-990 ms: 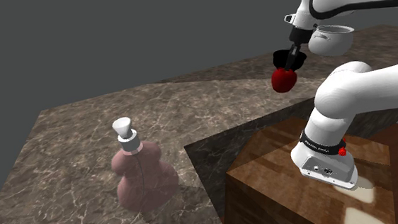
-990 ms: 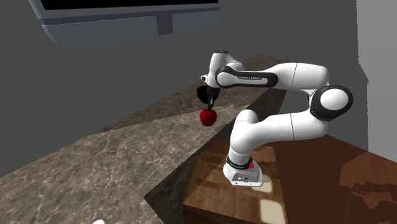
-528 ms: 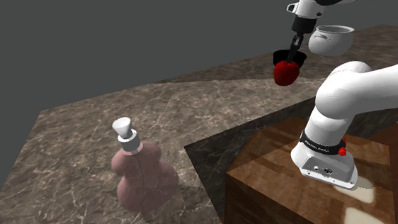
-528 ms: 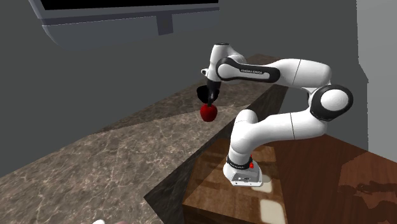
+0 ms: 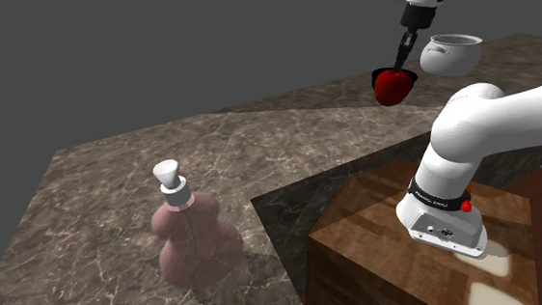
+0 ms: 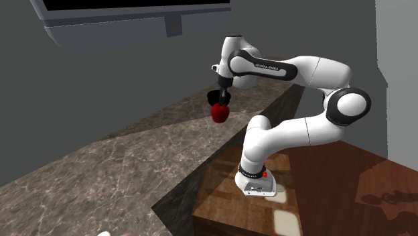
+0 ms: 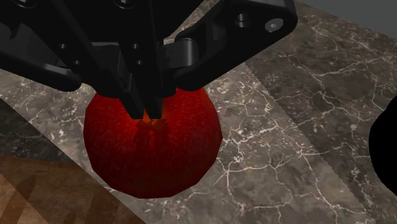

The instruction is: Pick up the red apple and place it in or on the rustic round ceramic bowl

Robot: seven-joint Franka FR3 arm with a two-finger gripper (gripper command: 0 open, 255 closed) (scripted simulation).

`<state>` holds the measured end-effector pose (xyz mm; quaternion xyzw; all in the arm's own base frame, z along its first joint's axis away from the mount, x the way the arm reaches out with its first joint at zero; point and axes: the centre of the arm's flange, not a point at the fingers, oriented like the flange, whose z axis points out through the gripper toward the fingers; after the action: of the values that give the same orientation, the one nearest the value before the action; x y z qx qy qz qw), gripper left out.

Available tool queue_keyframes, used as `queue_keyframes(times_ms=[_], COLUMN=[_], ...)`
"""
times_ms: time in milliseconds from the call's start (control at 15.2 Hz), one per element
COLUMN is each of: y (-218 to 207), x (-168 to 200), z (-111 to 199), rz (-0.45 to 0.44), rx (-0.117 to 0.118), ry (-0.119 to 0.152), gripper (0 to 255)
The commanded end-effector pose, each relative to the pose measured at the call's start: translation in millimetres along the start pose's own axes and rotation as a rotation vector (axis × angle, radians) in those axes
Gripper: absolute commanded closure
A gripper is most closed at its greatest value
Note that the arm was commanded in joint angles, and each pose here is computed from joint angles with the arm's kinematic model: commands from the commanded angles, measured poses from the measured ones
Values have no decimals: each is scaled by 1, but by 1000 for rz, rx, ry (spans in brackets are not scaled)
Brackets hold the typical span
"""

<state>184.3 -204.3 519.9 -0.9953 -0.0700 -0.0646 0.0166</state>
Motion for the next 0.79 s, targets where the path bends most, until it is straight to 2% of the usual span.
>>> queue_keyframes(times_ms=[0,462,726], y=[0,-1,51], x=[1,6,9], z=[-11,-45,-56], rz=[0,0,0], rx=[0,0,0], ry=[0,0,0], gripper=[255,255,255])
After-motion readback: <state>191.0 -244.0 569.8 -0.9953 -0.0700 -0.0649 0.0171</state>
